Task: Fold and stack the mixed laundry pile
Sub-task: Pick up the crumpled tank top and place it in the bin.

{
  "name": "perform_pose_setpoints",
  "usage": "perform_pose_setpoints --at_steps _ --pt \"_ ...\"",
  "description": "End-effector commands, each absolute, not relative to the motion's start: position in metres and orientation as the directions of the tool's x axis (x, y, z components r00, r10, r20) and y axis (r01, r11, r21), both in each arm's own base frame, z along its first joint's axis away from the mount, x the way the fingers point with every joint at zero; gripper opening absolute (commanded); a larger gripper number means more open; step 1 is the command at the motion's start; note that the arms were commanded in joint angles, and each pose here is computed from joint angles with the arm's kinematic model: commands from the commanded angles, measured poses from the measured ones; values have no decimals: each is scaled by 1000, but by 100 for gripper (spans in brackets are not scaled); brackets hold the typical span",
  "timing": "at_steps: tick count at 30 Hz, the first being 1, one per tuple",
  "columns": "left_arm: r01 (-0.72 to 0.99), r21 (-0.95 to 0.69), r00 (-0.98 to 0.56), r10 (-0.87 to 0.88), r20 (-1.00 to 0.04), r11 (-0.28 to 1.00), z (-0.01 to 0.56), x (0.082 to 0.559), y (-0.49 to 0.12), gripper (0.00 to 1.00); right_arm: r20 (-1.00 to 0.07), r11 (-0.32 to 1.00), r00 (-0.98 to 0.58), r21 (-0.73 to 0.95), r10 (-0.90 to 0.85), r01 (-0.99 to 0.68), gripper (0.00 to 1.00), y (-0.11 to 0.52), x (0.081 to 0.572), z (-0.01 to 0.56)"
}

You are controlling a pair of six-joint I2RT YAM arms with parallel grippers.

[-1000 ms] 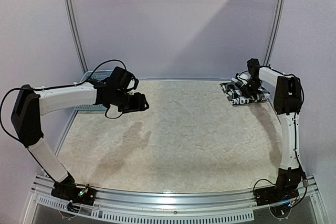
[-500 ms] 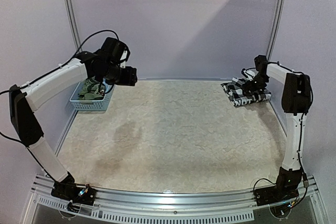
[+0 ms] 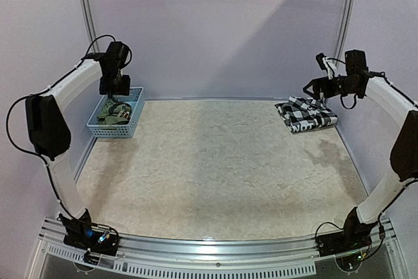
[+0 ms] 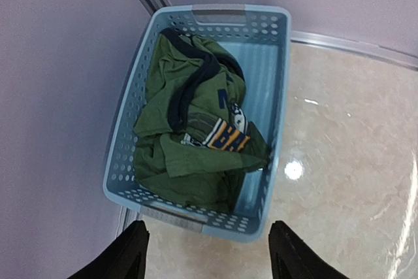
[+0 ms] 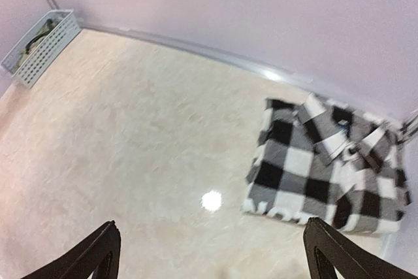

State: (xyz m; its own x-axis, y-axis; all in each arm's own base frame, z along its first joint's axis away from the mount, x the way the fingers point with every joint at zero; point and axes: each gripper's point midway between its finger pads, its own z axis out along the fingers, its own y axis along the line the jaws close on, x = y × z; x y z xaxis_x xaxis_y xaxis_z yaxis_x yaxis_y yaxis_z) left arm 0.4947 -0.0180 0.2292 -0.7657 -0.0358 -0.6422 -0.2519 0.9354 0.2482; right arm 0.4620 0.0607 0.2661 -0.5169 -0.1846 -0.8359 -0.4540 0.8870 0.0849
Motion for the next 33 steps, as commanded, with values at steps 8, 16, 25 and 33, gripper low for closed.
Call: perform_pose_setpoints --at_steps 8,16,25,33 --pt "-248 303 -870 -74 -487 920 152 545 42 55 -768 716 -615 326 -180 -618 93 105 382 226" --pt "-270 264 -879 -125 -460 926 117 565 77 45 -752 720 -625 314 -209 -619 94 103 364 218" --pt "-238 156 -897 -156 -413 959 75 577 86 48 -738 736 -634 292 -234 -611 92 99 360 212" --pt "-254 131 -887 -177 -427 958 69 581 92 33 -729 742 -643 292 -236 -603 92 97 362 208"
